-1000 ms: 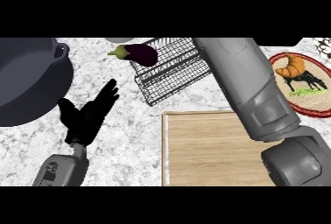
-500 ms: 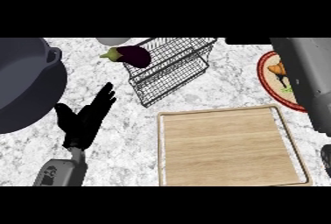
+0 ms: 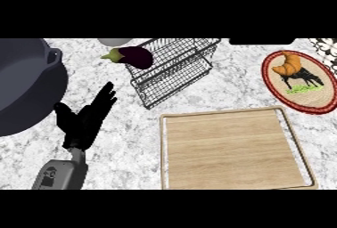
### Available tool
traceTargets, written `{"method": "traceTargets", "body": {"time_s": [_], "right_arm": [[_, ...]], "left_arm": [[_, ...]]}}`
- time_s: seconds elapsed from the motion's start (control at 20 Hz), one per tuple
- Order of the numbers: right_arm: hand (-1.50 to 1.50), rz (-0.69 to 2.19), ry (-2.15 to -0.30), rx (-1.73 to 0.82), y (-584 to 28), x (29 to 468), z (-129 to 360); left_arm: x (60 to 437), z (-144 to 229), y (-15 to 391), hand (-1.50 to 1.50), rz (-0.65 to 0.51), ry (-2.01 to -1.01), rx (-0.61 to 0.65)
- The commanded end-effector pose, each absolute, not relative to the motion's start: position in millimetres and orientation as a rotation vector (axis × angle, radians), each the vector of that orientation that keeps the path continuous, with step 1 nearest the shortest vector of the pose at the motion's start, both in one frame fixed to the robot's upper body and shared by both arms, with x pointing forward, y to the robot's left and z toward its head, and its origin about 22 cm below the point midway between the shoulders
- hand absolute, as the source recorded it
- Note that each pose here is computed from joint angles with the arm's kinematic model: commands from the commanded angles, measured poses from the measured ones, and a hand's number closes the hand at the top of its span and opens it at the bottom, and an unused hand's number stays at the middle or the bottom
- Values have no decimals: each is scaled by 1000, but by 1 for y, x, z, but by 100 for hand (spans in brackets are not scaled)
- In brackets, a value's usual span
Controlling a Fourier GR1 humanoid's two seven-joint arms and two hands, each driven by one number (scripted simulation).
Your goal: Pick the eggplant from the tray and place it in the tiered basket
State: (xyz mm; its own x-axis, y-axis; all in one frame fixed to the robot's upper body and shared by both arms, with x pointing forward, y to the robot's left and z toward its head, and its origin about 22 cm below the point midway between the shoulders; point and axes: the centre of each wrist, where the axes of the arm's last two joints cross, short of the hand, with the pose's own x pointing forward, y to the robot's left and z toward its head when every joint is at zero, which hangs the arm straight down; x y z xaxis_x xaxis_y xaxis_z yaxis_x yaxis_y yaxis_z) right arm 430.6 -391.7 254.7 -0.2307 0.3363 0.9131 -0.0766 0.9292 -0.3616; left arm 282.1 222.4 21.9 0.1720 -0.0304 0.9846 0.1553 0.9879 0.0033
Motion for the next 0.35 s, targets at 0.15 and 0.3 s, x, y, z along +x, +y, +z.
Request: {"method": "traceTargets", "body": {"time_s": [0.15,0.3], "right_arm": [[-150,368,-1776,-214,-490,375,261],[-150,356,-1788,-205,-498,371,269]], "left_arm": [[274,24,231,0,-160,-1388,-113],[277,32,230,0,-168,-1412,-124]]}}
